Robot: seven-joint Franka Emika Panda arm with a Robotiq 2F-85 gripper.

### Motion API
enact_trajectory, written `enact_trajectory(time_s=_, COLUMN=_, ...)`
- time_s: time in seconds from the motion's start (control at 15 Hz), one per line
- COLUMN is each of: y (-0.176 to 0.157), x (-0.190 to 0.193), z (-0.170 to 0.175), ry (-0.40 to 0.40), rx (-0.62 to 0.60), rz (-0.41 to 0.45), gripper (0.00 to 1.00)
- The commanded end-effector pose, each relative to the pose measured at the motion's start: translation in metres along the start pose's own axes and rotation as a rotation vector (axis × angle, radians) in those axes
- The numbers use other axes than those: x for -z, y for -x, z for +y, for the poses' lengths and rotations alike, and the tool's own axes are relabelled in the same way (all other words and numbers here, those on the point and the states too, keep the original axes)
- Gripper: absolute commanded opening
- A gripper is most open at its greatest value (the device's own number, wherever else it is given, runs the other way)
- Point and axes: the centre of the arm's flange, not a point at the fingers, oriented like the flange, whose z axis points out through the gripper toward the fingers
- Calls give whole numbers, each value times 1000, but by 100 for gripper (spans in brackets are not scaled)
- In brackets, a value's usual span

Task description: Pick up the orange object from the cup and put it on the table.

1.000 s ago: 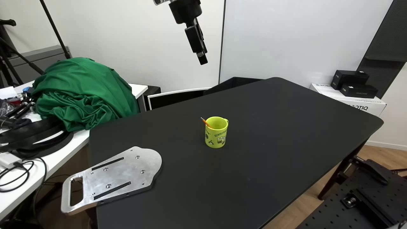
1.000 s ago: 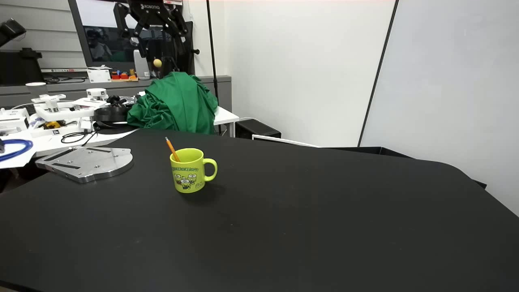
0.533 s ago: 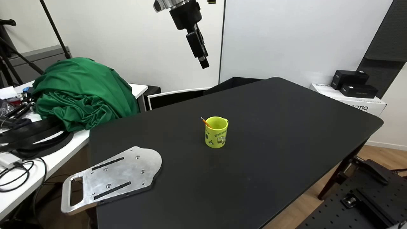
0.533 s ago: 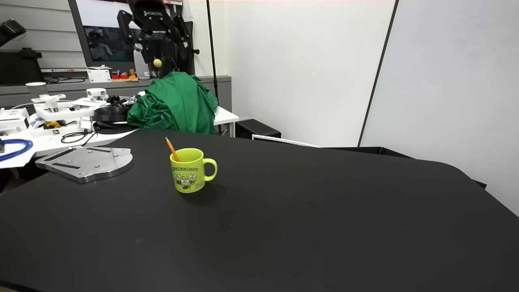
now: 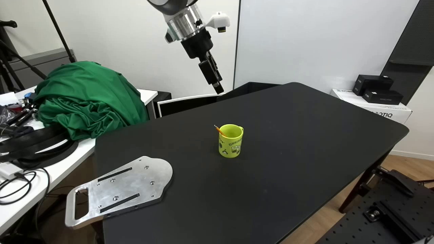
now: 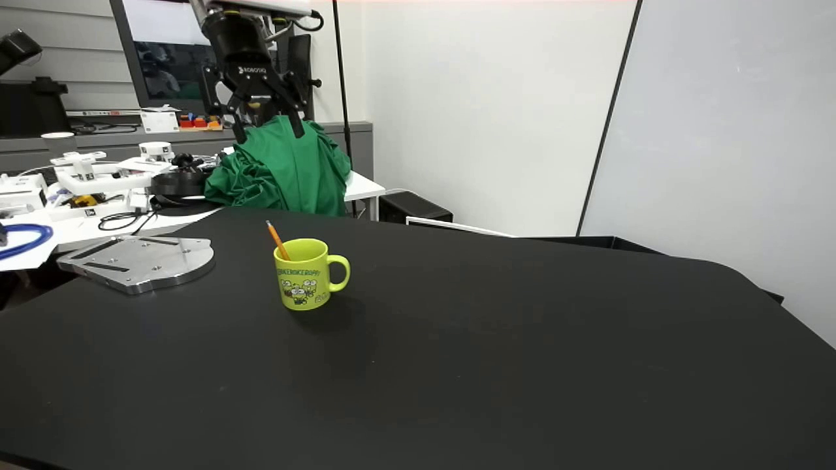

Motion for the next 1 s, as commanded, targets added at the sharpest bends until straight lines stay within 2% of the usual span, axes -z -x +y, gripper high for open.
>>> enact_trajectory(time_s=0.0, y=-22, x=-17, z=2, ry=-17, rx=-17, rz=-23, gripper=100)
enact_trajectory(time_s=0.2, y=-38, x=-34, z=0, ry=-28, rx=-12, rz=-44, gripper=100)
enact_trajectory(time_s=0.6, y=-70, x=-59, z=-8, ry=2, rx=-43, rz=-71, gripper=100)
enact_trajectory(time_s=0.93, y=-83, x=-74, z=-11, ry=5, rx=-55, rz=-81, gripper=100)
